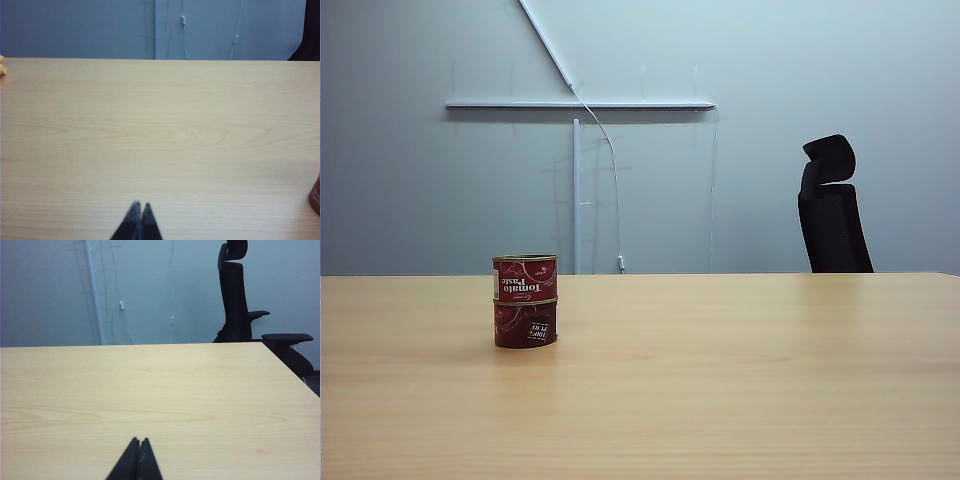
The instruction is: Stack a can of tomatoes on the right onto the can of tomatoes on the left.
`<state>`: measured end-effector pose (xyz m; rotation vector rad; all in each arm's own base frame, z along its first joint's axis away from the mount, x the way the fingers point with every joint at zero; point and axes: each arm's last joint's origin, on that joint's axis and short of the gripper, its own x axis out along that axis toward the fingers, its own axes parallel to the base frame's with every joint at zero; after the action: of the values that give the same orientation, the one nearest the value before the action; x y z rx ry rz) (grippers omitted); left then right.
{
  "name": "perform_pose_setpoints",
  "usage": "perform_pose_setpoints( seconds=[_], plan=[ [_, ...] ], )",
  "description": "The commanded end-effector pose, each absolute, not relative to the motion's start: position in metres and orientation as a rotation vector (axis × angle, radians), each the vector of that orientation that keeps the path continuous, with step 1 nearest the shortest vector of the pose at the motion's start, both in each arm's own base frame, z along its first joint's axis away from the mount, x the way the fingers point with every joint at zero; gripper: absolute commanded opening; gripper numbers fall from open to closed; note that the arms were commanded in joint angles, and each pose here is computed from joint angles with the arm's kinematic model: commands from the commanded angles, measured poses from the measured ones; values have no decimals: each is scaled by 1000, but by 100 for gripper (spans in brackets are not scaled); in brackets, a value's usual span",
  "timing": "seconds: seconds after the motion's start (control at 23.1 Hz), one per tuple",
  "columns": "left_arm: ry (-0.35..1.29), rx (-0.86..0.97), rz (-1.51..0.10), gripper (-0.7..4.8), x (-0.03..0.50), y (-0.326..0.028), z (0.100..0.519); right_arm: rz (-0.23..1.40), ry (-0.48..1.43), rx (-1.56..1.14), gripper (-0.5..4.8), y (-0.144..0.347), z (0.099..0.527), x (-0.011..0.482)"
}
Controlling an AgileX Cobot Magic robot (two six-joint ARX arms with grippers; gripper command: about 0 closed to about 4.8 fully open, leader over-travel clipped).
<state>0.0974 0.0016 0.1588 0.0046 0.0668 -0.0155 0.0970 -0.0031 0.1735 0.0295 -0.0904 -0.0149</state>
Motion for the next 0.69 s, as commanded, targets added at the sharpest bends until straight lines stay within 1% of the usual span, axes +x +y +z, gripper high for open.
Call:
perform_pose_setpoints(
  seconds=[0.04,0.69],
  plan=[
    [56,5,-17,-4,97,2,160,-26,-101,66,-5,-3,173,97],
    [56,5,-18,-4,97,2,160,-35,-100,71,-5,-4,173,97]
  ],
)
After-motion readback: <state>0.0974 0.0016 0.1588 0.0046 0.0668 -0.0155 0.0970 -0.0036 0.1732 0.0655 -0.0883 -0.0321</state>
